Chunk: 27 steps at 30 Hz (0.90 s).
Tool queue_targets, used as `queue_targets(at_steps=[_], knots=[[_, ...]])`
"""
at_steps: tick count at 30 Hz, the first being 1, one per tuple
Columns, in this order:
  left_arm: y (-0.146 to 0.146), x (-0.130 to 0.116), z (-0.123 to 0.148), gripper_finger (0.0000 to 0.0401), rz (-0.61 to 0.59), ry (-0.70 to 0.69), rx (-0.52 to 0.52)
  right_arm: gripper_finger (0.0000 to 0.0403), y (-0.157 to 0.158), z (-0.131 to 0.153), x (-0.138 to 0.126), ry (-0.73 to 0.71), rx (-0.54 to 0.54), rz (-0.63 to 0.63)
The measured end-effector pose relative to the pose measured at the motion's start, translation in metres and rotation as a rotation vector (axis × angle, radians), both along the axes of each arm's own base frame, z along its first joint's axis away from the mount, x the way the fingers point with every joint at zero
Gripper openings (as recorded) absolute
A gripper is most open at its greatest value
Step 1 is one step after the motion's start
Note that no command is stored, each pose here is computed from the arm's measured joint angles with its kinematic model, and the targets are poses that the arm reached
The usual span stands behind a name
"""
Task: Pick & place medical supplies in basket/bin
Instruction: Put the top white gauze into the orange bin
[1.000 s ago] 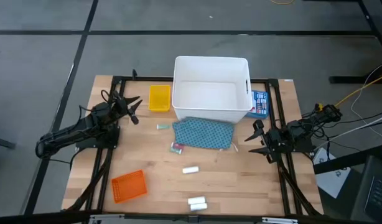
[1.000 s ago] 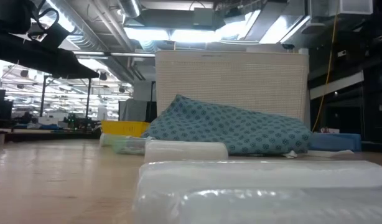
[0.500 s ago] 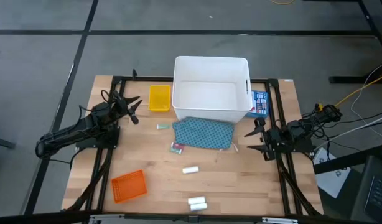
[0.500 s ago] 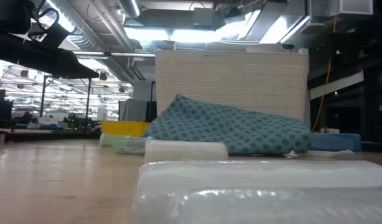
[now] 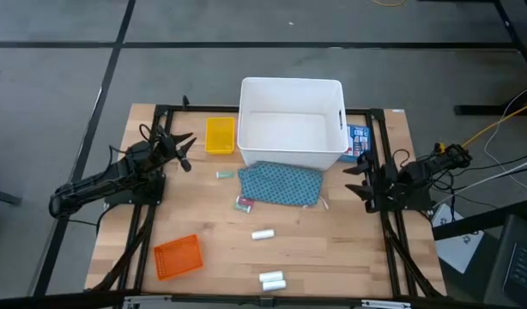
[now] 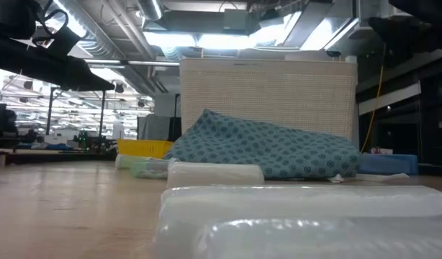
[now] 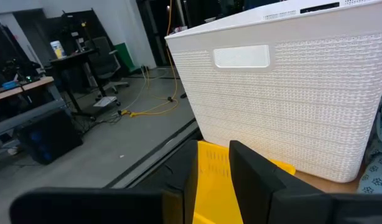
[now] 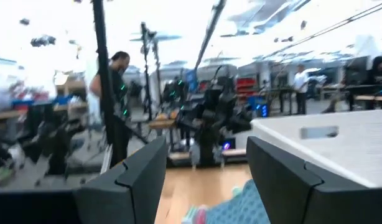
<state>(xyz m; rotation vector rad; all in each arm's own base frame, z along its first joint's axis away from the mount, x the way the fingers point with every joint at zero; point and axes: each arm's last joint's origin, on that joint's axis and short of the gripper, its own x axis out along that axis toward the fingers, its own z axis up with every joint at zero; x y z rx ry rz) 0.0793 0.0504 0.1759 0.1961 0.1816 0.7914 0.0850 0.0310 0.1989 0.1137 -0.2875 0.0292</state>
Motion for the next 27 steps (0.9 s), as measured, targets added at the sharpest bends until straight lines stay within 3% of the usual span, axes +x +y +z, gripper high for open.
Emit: queue_targets(at_steps=[6,19,23,27], knots=[[0.0,0.0,0.0,0.0088,0.0,0.0,0.0,0.0224,-0.003,0.002,-0.001,-0.017,0.128,-0.054],[0.0,0.0,0.0,0.0088,-0.014,-0.022,-0.022,0.0224,-0.003,0.002,-0.001,-0.019,0.186,-0.036],[-0.002,0.003,0.004,0.0088,-0.101,-0.189,-0.152,0.0224,-0.003,0.003,-0.001,-0.022,0.192,-0.034],[-0.005,0.004,0.021,0.0088,-0.238,-0.524,-0.315,0.0224,-0.003,0.004,-0.001,-0.034,0.199,-0.033]])
